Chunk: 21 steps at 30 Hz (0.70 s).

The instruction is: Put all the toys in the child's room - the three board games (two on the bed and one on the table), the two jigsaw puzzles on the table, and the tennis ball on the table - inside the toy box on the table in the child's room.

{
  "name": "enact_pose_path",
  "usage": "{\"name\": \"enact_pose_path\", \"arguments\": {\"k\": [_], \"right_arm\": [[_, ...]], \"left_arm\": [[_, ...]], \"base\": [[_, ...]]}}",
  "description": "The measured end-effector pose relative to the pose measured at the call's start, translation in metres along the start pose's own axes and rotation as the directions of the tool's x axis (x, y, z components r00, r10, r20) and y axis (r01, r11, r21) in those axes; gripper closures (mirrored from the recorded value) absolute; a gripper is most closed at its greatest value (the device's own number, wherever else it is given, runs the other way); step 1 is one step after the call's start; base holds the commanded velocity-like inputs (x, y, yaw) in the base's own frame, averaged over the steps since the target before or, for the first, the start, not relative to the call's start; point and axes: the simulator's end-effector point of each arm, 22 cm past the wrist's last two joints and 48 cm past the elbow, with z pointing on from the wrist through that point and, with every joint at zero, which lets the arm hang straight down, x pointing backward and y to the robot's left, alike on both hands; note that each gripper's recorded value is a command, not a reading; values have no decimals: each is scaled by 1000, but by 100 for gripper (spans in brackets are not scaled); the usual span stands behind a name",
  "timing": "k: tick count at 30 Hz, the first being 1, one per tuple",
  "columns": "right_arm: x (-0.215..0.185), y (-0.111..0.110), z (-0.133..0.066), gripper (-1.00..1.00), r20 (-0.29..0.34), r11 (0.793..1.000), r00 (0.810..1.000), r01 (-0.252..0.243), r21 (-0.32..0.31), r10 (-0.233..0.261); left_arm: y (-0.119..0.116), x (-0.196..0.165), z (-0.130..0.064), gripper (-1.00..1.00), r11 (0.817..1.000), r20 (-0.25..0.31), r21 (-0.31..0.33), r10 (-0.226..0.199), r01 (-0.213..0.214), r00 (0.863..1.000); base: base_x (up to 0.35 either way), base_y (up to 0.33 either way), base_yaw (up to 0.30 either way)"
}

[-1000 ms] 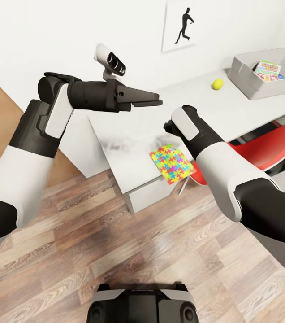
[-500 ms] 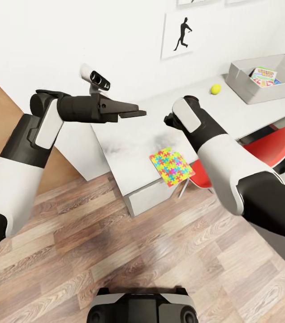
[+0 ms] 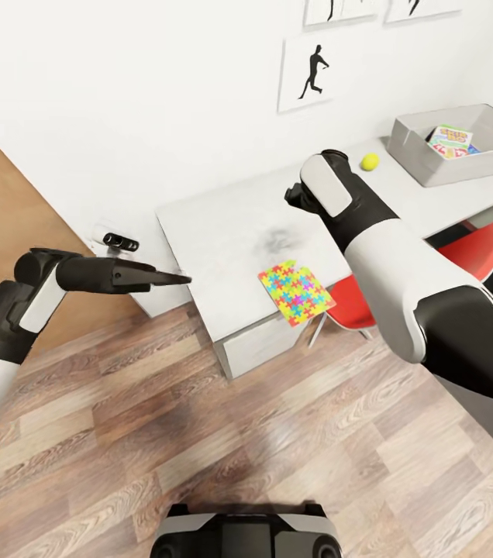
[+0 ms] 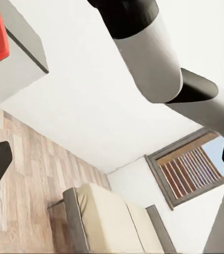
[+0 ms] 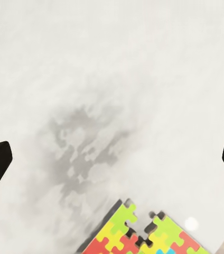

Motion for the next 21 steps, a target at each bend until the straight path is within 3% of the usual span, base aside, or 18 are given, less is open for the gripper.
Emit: {"name": "enact_pose_path", "arguments": {"k": [7,11,17,19,21], "right_arm": [[-9,1,-9,-100,16,1000,1000,-1,-4,2],[-13,2,-13,-100,21,1000,1000,-3,-7,3],[-23,6,-27,-100,35,1000,999,12,-14,-12],[-26,4,-32,-100,36,1000,999,24,-2,-24],[-28,0,-36,-100,36,999,999,30,16,-31]], "left_arm": [[12,45,-42,-100,993,5,-66,-101,101,995],[26,89,-61,-100,974,16,-111,-196,196,981],[41,124,-93,-100,964,42,-178,-194,198,980],[52,132,-108,-100,953,72,-204,-212,222,975],[70,146,-131,-100,927,128,-244,-259,283,957]], "base": [[0,0,0],[0,0,0],[0,0,0],[0,0,0],[0,0,0]]}}
